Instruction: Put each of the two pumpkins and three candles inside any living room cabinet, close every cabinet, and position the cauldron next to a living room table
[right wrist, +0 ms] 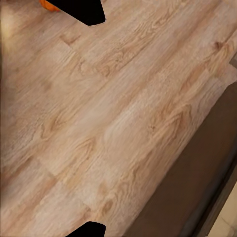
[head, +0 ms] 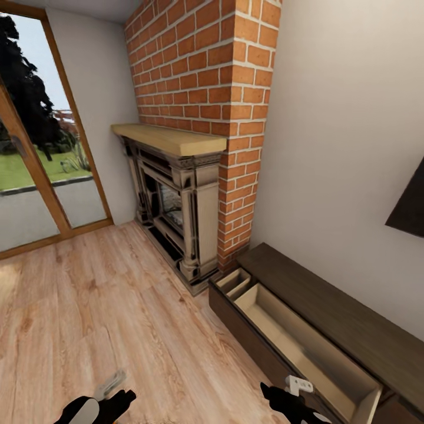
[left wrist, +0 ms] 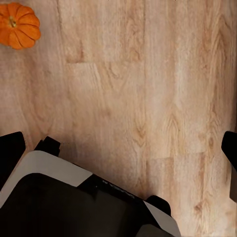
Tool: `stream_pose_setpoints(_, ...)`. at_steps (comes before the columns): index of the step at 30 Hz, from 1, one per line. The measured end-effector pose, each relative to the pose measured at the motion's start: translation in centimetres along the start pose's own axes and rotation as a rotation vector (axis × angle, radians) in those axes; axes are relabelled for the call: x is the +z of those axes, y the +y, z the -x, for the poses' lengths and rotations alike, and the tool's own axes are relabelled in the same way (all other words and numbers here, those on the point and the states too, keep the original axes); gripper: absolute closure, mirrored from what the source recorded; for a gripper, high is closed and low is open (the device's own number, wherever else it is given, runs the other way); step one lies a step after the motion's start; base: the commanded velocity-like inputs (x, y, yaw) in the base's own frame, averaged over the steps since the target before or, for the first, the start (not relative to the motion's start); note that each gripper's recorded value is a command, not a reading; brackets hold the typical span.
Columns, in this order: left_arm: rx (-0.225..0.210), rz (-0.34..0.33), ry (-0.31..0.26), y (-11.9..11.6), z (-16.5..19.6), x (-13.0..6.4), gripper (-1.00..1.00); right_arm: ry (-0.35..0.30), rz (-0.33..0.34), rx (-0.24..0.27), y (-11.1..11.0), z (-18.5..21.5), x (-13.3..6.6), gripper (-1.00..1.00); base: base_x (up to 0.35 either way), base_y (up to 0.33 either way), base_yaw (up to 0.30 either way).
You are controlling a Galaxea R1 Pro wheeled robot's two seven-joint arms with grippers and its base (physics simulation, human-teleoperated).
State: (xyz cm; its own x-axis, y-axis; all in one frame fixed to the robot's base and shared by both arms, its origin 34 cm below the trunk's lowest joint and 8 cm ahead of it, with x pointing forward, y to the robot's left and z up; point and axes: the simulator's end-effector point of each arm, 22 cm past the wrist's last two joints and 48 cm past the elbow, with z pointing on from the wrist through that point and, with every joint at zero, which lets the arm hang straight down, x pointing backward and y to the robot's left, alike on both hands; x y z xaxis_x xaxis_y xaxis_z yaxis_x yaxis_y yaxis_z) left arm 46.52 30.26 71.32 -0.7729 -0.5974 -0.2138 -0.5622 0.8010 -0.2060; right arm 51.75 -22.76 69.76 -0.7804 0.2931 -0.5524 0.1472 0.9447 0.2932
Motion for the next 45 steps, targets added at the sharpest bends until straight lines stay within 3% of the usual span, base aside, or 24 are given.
stream_pose_setpoints(35, -0.003, 0.013, 0.016, 0.5, -0.9, 0.3, -1.0, 0.001, -0.001, 0.001, 0.1, -0.1, 0.0, -1.0, 0.0, 0.0, 0.29)
stream_pose_setpoints(45, -0.008, 0.024, 0.024, 1.0, -1.2, 0.5, -1.0, -0.045, -0.003, -0.013, 0.0, 0.9, 0.0, -1.0, 0.0, 0.035, 0.29)
